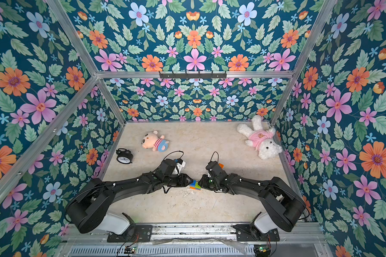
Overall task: Assemble the number 5 with lego
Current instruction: Assemble the lego brick with the lego brick.
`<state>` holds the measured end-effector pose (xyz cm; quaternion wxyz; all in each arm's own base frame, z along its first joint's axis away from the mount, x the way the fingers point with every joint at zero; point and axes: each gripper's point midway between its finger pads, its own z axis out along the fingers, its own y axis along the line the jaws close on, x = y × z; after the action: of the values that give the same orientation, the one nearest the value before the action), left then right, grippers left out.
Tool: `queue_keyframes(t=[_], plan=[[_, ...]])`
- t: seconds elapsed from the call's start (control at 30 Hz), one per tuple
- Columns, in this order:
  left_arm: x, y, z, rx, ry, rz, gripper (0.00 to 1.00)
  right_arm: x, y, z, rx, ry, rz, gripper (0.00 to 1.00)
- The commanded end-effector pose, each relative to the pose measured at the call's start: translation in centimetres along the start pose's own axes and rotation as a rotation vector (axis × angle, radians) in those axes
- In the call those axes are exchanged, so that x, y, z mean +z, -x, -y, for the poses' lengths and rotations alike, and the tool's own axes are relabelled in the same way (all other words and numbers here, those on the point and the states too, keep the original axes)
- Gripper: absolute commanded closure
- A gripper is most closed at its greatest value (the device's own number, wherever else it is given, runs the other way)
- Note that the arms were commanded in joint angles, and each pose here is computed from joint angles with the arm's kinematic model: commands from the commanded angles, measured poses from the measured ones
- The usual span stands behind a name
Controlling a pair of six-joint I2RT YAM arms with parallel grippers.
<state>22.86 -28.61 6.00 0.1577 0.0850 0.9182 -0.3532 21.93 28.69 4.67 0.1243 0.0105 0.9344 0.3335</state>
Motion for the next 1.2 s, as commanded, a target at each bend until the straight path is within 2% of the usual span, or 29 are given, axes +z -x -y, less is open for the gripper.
queue_keyframes(t=[0.0,0.1,0.23,0.57,0.63,0.87,1.0,1.17], plan=[[-0.2,-1.4,-2.1,-0.043,0.105,-0.052,0.46,0.3,-0.8,1.3,0.002,-0.053,-0.034,0.73],[-0.1,-1.3,-2.2,-0.055,0.108,-0.051,0.46,0.3,-0.9,1.4,0.003,-0.051,-0.033,0.73],[0.3,-2.2,-3.2,-0.097,0.120,-0.054,0.57,0.2,-0.9,1.4,0.003,-0.053,-0.030,0.73],[0.7,-2.9,-3.4,-0.097,0.121,-0.089,0.55,0.1,-0.5,0.9,-0.006,-0.045,-0.024,0.73],[0.2,-2.3,-3.2,-0.085,0.133,-0.072,0.53,-0.1,-0.2,0.5,-0.013,-0.036,-0.014,0.73],[-1.3,0.5,-1.0,-0.039,0.114,0.003,0.41,-1.3,1.3,-1.1,-0.049,-0.036,0.028,0.58],[-1.7,1.7,0.2,-0.019,0.092,0.027,0.32,-2.4,2.6,-1.1,-0.064,-0.076,0.075,0.55],[-2.8,2.6,0.7,-0.006,0.098,0.073,0.28,-6.0,6.5,3.1,-0.038,-0.290,0.257,0.51]])
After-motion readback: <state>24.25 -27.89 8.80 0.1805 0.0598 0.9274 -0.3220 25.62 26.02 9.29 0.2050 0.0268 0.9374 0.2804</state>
